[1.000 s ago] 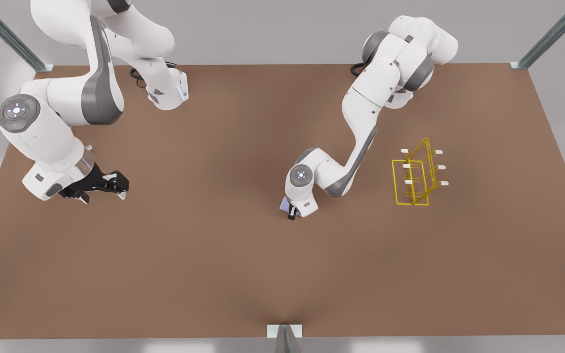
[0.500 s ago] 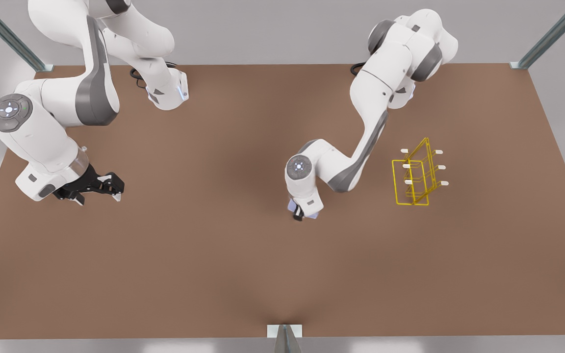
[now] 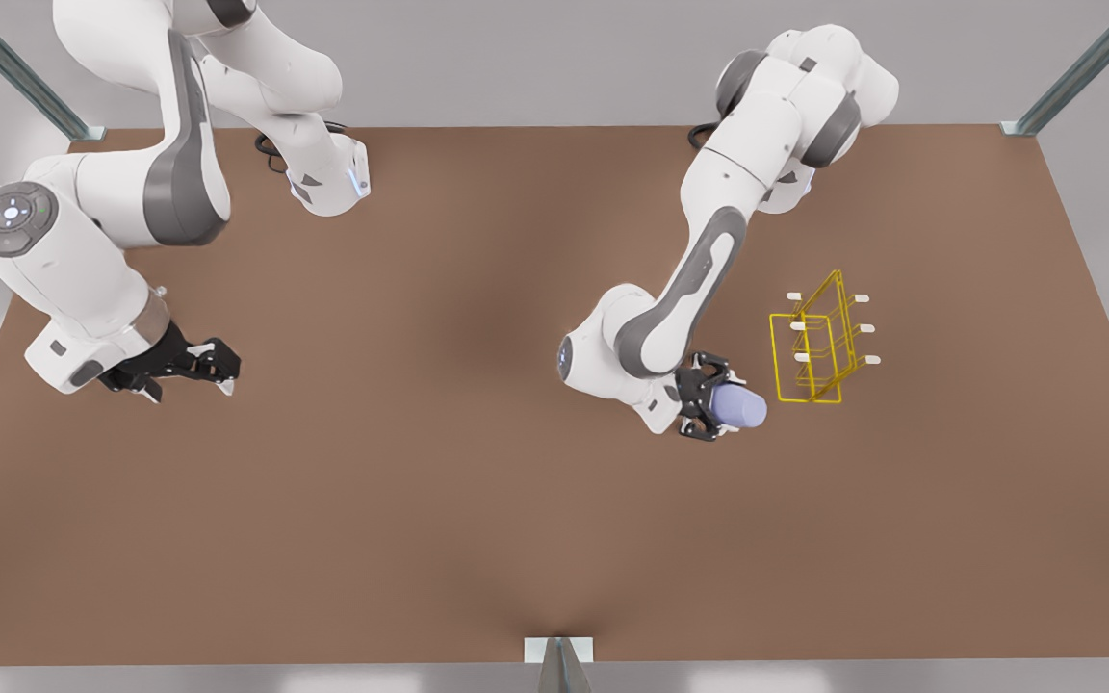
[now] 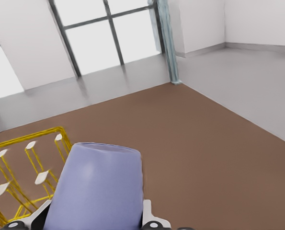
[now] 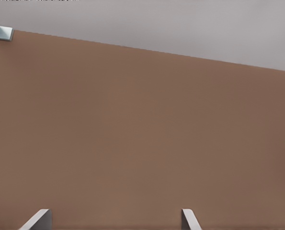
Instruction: Place the cup on the cup holder
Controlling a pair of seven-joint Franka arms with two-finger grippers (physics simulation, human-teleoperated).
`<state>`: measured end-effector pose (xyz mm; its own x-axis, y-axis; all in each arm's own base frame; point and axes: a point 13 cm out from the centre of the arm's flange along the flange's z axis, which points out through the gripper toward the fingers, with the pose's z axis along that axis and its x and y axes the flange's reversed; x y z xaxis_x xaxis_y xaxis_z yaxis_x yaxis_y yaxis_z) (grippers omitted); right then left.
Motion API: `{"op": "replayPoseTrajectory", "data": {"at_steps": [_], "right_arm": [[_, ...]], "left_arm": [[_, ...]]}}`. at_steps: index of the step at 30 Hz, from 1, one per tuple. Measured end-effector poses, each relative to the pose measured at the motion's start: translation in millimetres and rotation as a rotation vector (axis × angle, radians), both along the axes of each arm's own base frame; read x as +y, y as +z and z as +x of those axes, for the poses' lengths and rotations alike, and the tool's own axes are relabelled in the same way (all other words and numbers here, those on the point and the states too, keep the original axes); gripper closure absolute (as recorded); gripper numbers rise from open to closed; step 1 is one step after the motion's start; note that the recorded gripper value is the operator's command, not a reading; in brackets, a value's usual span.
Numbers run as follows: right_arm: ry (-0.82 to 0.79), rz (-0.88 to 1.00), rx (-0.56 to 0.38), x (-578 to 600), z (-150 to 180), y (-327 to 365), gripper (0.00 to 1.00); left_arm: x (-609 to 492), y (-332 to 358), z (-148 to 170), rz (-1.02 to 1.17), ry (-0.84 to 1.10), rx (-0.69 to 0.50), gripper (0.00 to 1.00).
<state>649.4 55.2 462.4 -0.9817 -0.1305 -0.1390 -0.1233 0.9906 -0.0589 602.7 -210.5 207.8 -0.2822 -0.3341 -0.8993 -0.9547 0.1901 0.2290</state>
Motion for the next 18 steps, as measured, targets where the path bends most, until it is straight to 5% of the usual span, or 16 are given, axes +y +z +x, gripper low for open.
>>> {"op": "replayPoseTrajectory", "data": {"at_steps": [8,18], "right_arm": [[-0.006,0.000,0.000,-6.1,0.8,0.1,0.00],[-0.008,0.015,-0.001,-4.6,0.1,1.6,0.00]], "left_arm": [[83.9,48.1,15.6,0.349,0.073,-0.114,0.26],[100.0,28.2,-33.4,0.428,0.151,-0.115,0.26]]}}
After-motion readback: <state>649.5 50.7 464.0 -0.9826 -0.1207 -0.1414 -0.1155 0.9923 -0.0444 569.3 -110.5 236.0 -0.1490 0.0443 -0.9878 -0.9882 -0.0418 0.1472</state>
